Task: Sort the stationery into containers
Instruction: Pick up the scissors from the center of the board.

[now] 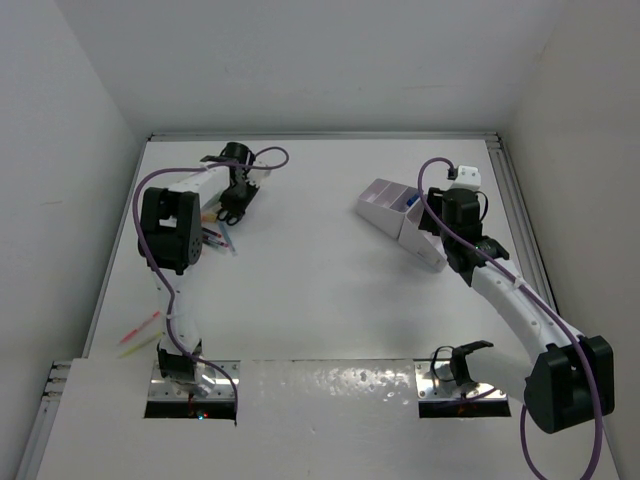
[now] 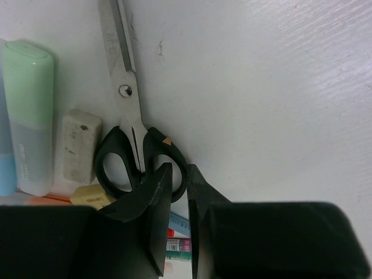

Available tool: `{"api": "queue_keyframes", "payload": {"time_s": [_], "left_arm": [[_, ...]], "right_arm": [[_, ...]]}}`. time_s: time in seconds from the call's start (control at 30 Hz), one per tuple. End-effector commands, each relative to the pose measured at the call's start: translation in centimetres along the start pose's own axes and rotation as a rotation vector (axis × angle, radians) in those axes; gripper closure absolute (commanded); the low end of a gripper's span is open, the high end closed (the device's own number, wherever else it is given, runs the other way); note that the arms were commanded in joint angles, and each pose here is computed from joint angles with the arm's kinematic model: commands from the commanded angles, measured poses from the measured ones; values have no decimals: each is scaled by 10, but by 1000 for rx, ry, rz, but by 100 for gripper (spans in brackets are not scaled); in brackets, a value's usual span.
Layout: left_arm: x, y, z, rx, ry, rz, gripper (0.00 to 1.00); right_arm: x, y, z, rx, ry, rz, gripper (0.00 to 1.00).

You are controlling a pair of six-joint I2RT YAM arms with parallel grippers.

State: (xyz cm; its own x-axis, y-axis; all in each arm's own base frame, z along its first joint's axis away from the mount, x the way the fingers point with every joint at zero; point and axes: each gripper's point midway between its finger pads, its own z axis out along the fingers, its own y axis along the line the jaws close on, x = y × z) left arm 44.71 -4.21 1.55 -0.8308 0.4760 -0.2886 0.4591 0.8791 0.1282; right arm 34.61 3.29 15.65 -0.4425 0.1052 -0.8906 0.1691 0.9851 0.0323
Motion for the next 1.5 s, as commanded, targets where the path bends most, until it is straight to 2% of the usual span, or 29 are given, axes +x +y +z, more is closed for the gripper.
{"api": "queue_keyframes", "payload": {"time_s": [0.0, 0.3, 0.33, 0.4, 0.43, 0.47, 0.67, 0.8, 0.87, 0.97, 1.07, 1.2, 1.27, 1.3, 1.37, 1.4, 1.43, 1.47], "left_arm": [[3, 9, 1, -41, -2, -40, 85], [21, 2, 14, -25, 58, -57, 81], [22, 1, 16, -23, 63, -56, 83], [20, -1, 20, -10, 59, -58, 92], [17, -4, 21, 8, 50, -59, 99], [16, -7, 22, 25, 52, -62, 100], [-10, -25, 8, 166, -25, -68, 100], [-43, -24, -27, 203, -134, -62, 100], [-56, -24, -43, 209, -188, -41, 100], [-72, -24, -74, 191, -268, 35, 100], [-73, -32, -85, 195, -276, 145, 100], [-66, -54, -104, 153, -265, 499, 100], [-57, -46, -113, 35, -236, 615, 100], [-64, -46, -115, -23, -254, 713, 100], [-62, -32, -121, -138, -215, 791, 100], [-66, -29, -126, -174, -211, 866, 100], [-74, -24, -131, -221, -224, 893, 100], [-79, -17, -139, -275, -221, 916, 100]], "right_arm": [[-7, 3, -2, -13, -26, 3, 43], [-10, 1, -4, -5, -34, -4, 43], [-11, 1, -4, -3, -38, -2, 43], [-13, 1, -4, -5, -42, -3, 43], [-13, 1, -3, -5, -40, -8, 43], [-14, 1, -4, -4, -43, -6, 44], [-18, -2, -8, 4, -56, -4, 43], [-20, -2, -12, -8, -66, -27, 44], [-23, 10, -15, -88, -81, -68, 44], [-22, 40, -22, -269, -105, -149, 44], [-28, 76, -36, -476, -143, -229, 44], [-56, 119, -52, -695, -187, -248, 42], [-72, 131, -53, -756, -153, -205, 42], [-84, 139, -46, -767, -94, -192, 42], [-93, 147, -35, -775, -24, -168, 42], [-119, 155, -39, -799, -49, -162, 41], [-108, 159, -23, -795, 20, -152, 41], [-109, 162, -19, -798, 34, -133, 41]]}}
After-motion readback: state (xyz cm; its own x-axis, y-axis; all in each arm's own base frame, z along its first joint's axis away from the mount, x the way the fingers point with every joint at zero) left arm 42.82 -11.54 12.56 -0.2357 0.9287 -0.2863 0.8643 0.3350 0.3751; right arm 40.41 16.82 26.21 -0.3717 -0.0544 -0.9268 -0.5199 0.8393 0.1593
